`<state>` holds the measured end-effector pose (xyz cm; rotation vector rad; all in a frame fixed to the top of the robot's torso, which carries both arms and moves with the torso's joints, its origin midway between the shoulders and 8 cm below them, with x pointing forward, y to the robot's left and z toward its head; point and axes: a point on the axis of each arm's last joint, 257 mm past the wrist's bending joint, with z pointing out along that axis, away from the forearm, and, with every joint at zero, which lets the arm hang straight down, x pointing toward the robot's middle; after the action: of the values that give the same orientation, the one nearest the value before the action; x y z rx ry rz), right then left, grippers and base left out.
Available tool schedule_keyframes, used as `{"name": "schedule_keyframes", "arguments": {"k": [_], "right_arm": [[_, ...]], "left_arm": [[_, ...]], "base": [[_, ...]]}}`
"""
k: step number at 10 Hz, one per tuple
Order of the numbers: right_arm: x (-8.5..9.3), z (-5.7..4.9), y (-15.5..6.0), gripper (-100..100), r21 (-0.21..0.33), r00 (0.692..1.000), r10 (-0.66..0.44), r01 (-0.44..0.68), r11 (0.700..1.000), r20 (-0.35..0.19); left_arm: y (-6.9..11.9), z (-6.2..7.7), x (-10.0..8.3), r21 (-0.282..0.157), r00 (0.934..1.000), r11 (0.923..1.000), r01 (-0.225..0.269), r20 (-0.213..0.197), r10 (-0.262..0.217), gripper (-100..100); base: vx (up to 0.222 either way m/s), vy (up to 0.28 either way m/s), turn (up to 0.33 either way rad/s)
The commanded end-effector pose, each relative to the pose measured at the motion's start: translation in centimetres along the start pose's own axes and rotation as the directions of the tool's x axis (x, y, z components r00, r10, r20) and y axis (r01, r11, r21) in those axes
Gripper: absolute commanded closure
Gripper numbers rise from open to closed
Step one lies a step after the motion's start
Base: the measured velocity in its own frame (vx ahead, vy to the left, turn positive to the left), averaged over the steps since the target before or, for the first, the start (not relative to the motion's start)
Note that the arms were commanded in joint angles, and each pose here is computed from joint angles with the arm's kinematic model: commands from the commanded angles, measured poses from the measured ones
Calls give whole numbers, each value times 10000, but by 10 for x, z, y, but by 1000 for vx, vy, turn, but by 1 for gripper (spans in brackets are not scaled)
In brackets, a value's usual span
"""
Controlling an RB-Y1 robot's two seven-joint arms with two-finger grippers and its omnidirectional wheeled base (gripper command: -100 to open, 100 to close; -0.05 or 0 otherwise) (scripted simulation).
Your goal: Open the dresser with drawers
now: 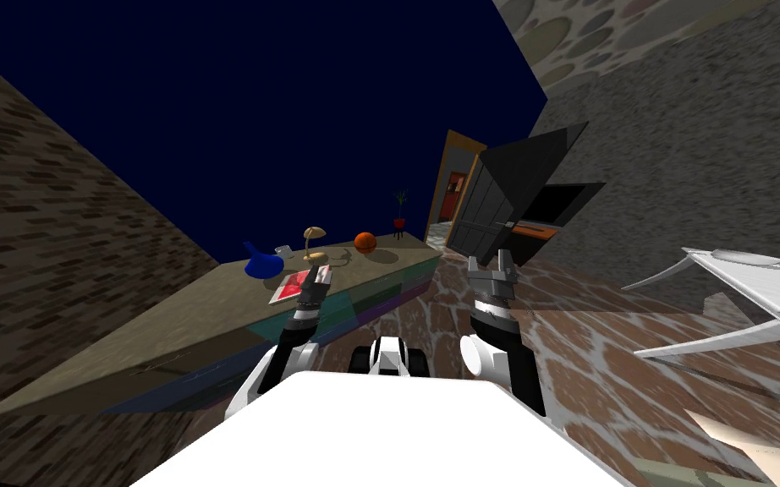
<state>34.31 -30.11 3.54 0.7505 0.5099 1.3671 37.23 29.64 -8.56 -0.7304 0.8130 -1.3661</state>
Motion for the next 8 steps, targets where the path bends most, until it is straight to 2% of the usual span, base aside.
{"name": "schedule_keyframes", "arguments": {"k": [1, 3, 7, 8], "right_arm": [[0, 0, 0, 0, -1, 10000, 0, 0, 10000, 0], [0, 0, 0, 0, 0, 10000, 0, 0, 10000, 1], [0, 0, 0, 0, -1, 10000, -1, 1, 10000, 0], [0, 0, 0, 0, 0, 10000, 0, 0, 10000, 0]], "left_arm": [[23, -10, -8, -377, 10000, 9993, 4, 79, -1, -100], [37, -17, -13, -613, 9999, 9981, 3, 137, 5, -100], [75, -41, -29, -1279, 9994, 9918, 1, 348, 44, -100], [78, -43, -30, -1361, 9993, 9907, 3, 363, 46, -100]], "base": [[56, -54, 18], [107, -82, 26], [101, -58, 22], [52, -55, 14]]}}
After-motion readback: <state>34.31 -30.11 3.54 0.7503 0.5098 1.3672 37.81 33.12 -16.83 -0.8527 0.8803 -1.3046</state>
